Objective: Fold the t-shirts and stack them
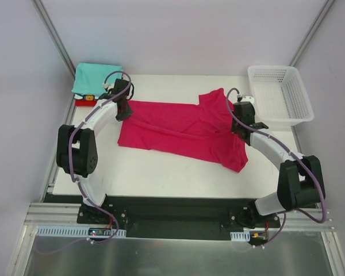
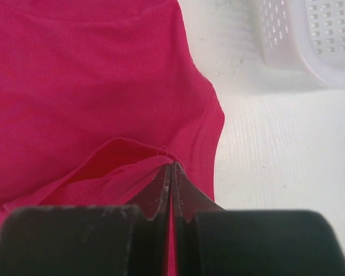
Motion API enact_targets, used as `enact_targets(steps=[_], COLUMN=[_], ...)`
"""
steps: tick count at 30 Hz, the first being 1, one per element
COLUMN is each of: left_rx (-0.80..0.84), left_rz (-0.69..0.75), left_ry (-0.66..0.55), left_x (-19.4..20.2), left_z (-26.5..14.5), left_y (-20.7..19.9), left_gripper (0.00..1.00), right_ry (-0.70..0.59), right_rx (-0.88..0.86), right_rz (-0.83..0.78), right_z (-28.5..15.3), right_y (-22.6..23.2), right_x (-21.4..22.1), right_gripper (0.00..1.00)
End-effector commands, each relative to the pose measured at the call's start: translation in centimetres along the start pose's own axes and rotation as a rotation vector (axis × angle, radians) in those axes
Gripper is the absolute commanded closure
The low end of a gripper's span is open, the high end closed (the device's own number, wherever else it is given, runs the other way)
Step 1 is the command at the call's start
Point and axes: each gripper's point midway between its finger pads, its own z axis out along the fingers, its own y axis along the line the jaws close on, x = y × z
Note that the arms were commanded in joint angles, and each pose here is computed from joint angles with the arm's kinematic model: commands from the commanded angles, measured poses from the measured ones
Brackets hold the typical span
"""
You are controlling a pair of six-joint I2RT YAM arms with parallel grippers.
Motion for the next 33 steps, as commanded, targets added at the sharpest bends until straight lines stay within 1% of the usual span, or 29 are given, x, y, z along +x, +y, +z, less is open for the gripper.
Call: enact_targets(steps=[1,8,9,10,11,12,13,14,15,16,17,18,22,25,27,28,30,31,33], left_rx=[0.021,0.023,0.022,0.026,0.027,0.027,0.031,0.032,0.034,0.038,0.039,0.044,0.076,0.096,0.106,0.096,0.123,0.12,0.124], left_rz=[-0.009,-0.008,-0.006,-0.004,-0.002,-0.002,0.001,0.001,-0.003,-0.003,-0.006,-0.006,-0.014,-0.004,0.017,0.018,0.023,0.023,0.046], left_ry=[-0.013,0.011,0.014,0.018,0.021,0.024,0.027,0.028,0.026,0.019,0.015,0.011,-0.006,0.012,0.024,0.036,0.075,0.096,0.128], left_x=[-1.5,-1.0,-0.9,-0.9,-0.9,-0.8,-0.9,-0.9,-1.0,-1.2,-1.3,-1.4,-1.4,0.7,2.4,3.7,5.5,6.6,8.4], left_z=[0.4,1.5,1.7,1.9,2.0,2.1,2.3,2.3,2.2,2.0,1.8,1.5,-0.6,-2.2,-3.0,-3.3,-3.6,-3.5,-3.6], left_y=[-0.5,-0.6,-0.6,-0.8,-0.9,-0.9,-1.1,-1.1,-1.2,-1.2,-1.2,-1.1,-1.0,-0.7,-0.9,-0.3,-0.6,-0.3,-0.3], left_gripper=[1.0,1.0,0.99,0.95,0.89,0.58,0.38,0.32,0.27,0.1,0.01,0.01,0.01,0.01,0.01,0.01,0.01,0.01,0.01], right_ry=[-0.038,-0.021,-0.023,-0.019,-0.014,-0.01,-0.009,-0.006,-0.01,-0.009,-0.01,-0.015,-0.049,-0.03,-0.021,-0.01,0.028,0.05,0.075], right_rx=[-0.026,-0.052,-0.053,-0.052,-0.057,-0.06,-0.061,-0.067,-0.072,-0.077,-0.08,-0.086,-0.122,-0.182,-0.214,-0.226,-0.252,-0.265,-0.272], right_rz=[0.019,0.014,0.015,0.012,0.006,0.003,0.003,0.002,0.004,0.007,0.009,0.013,0.041,0.073,0.099,0.121,0.139,0.164,0.18], right_z=[1.1,2.0,2.1,2.4,2.5,2.7,2.8,2.8,2.7,2.6,2.4,2.1,0.0,-2.0,-3.6,-4.0,-4.8,-5.1,-5.6], right_y=[0.8,1.7,1.8,1.9,2.0,2.2,2.3,2.4,2.5,2.4,2.4,2.5,2.6,3.5,3.7,4.0,4.0,4.2,4.0], right_x=[-2.3,-2.5,-2.8,-2.8,-2.7,-2.8,-2.7,-2.7,-2.8,-2.8,-2.9,-3.1,-4.5,-4.1,-3.0,-2.3,-0.1,0.6,2.3], right_gripper=[0.99,0.99,0.99,0.99,0.99,0.92,0.63,0.53,0.48,0.4,0.33,0.3,0.28,0.28,0.28,0.28,0.29,0.31,0.32])
